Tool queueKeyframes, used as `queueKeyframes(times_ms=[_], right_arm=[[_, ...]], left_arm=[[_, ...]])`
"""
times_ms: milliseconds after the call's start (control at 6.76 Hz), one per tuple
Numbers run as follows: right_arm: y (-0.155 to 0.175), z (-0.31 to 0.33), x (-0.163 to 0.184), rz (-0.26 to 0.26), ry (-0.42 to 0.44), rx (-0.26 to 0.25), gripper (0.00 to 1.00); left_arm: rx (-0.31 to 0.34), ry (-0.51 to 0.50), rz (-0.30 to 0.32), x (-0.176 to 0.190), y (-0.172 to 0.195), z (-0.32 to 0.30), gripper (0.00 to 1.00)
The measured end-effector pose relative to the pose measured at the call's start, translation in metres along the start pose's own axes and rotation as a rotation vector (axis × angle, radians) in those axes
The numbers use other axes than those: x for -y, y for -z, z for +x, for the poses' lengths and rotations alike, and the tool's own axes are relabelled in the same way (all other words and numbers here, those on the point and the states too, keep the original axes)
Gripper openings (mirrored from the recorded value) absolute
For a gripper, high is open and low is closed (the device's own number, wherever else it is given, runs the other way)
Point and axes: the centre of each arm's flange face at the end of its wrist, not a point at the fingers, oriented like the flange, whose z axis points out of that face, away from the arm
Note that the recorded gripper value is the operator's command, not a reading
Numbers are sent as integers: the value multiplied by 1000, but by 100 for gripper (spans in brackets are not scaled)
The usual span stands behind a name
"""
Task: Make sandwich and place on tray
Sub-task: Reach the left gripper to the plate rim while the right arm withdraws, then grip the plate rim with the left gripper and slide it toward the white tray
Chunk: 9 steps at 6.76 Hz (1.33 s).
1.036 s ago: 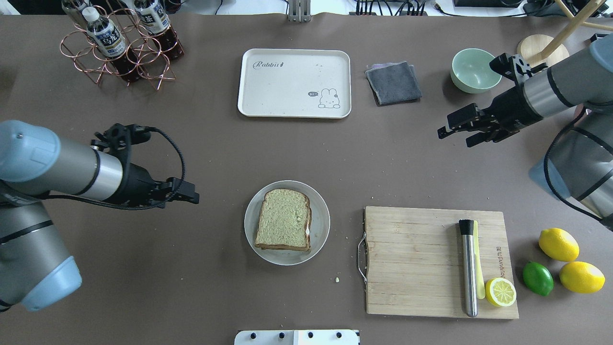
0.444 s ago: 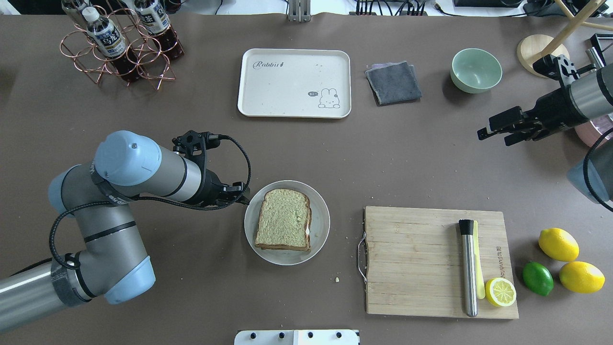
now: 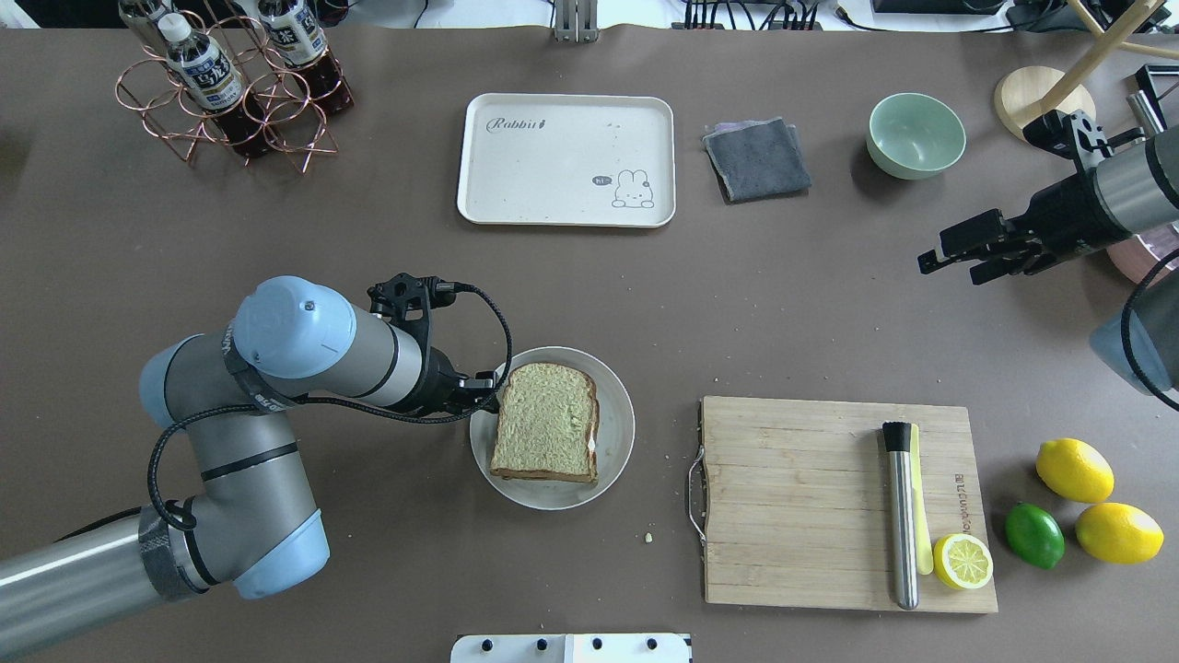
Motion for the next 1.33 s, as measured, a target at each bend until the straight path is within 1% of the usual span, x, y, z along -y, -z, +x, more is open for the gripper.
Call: queueKeyframes(times_ms=[148,296,592,1036,1183,1331], right_arm=[[-1,0,-1,-2,0,0,99],[-1,0,-1,-3,0,-1,99],[-2,1,-2,-6,-1,-1,99],[1,2,-3,-1,-2,-1,99],[4,5,-3,5,-6,-4,99],[8,12,-7,11,-17,-11,99]], left_arm=[[5,1,-3,0,-3,-2,45],[9,1,-5,-1,-6,-2,39],[10,1,-8,-2,-8,-2,1],[5,3,-9,-3,-7,3,0],[1,8,3,4,-2,3,0],[-4,22,32,22,9,3,0]])
